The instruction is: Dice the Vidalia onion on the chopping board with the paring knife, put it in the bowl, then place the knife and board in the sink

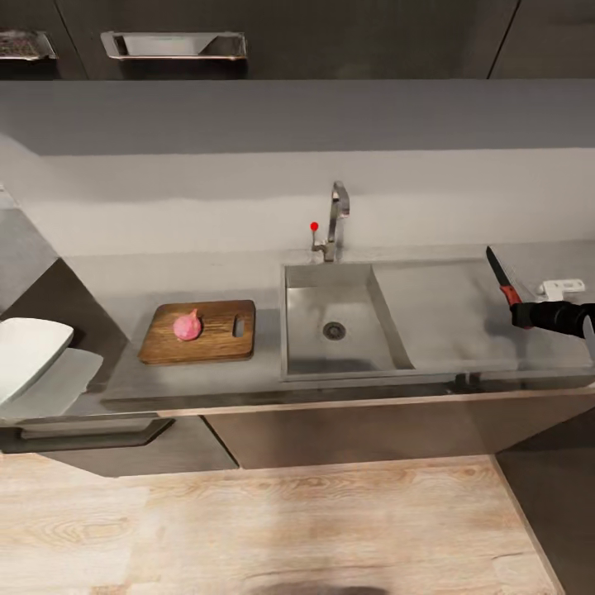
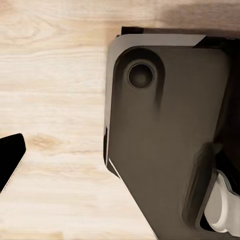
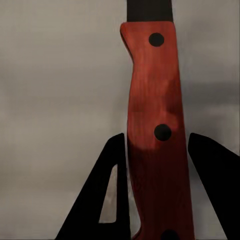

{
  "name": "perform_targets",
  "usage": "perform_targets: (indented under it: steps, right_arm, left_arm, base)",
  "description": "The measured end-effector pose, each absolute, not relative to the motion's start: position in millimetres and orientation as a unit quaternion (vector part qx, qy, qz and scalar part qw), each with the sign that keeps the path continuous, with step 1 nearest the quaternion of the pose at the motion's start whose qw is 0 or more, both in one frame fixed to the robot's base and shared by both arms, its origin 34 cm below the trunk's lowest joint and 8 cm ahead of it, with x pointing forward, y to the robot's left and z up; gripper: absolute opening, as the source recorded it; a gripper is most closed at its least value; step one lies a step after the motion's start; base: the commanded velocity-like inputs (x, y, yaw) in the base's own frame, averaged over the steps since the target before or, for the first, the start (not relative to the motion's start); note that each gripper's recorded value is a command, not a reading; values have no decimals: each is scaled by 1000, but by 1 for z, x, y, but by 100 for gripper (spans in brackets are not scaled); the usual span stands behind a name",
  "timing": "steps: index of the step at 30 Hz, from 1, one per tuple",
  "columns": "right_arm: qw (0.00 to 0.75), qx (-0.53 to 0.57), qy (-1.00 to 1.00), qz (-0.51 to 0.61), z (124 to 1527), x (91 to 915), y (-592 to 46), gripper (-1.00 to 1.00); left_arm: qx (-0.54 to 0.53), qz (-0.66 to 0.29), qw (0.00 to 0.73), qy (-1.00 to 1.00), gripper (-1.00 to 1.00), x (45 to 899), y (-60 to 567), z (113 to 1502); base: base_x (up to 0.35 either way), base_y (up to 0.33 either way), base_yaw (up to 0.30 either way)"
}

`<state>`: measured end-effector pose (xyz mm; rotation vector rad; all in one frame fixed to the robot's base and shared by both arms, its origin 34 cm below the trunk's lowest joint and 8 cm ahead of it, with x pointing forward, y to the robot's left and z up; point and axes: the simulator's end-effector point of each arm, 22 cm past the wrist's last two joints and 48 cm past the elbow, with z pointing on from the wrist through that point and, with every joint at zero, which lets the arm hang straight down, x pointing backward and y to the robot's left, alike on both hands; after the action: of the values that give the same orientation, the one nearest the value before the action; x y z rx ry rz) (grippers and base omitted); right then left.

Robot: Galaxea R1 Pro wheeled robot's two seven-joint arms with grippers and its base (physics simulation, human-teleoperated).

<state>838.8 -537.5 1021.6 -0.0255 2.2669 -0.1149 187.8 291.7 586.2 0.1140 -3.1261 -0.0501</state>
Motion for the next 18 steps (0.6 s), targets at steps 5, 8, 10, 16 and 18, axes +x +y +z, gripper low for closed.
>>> perform_targets:
  steps: [5,8,10,16,18]
  right_arm:
    - [422,-10,906,-45,1021,839,-537,-100]
    - [422,-10,905,-45,1021,839,-537,-100]
    - [422,-10,905,-44,1021,839,-536,-100]
    - [422,-11,905,-41,1019,840,-533,-100]
    - [422,-11,906,-39,1018,841,-530,-100]
  left_arm:
    - [36,-16,7,-999,100,188,292,586]
    - [36,-16,7,-999,100,188,292,586]
    - [36,-16,6,-999,100,188,292,586]
    - [36,-16,6,-999,100,188,292,586]
    - [36,-16,6,-999,100,188,292,586]
  base:
    - [-71,322,0]
    - [-93,321,0]
    - [-100,320,0]
    - [-129,317,0]
    - [-136,316,0]
